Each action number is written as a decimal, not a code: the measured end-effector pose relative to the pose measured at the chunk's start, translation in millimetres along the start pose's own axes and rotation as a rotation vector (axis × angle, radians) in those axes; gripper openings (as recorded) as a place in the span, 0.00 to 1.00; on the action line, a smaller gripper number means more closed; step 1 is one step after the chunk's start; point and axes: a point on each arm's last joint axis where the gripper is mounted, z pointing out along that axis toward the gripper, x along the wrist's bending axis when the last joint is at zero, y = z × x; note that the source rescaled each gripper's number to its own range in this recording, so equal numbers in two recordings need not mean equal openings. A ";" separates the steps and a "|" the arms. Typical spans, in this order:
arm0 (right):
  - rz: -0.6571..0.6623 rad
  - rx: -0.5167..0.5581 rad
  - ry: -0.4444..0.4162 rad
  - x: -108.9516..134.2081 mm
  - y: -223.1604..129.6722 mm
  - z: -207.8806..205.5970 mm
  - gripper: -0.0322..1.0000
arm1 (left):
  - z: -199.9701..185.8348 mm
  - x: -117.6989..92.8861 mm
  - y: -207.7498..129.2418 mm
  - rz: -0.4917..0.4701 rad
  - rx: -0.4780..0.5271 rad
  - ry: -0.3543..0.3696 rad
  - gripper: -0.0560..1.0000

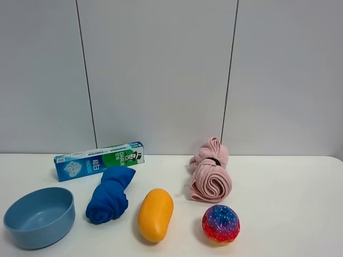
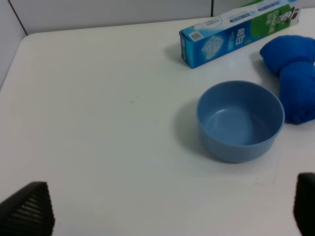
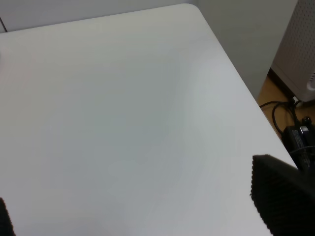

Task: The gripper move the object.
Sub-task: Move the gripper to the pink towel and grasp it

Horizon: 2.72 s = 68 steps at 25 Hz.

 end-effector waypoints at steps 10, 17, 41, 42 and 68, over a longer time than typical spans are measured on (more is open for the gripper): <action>0.000 0.000 0.000 0.0 0.0 0.0 0.97 | 0.0 0.0 0.0 0.000 0.000 0.000 1.00; 0.000 0.000 0.000 0.0 0.0 0.0 0.97 | 0.0 0.0 0.0 0.000 0.000 0.000 1.00; 0.000 0.000 0.000 0.0 0.0 0.0 0.97 | 0.0 0.0 0.0 0.000 0.000 0.000 1.00; 0.000 0.000 0.000 0.0 0.0 0.0 0.97 | 0.0 0.0 0.0 0.000 0.000 0.000 1.00; -0.173 -0.032 0.249 44.9 172.3 38.8 0.97 | 0.0 0.0 0.0 0.000 0.000 0.000 1.00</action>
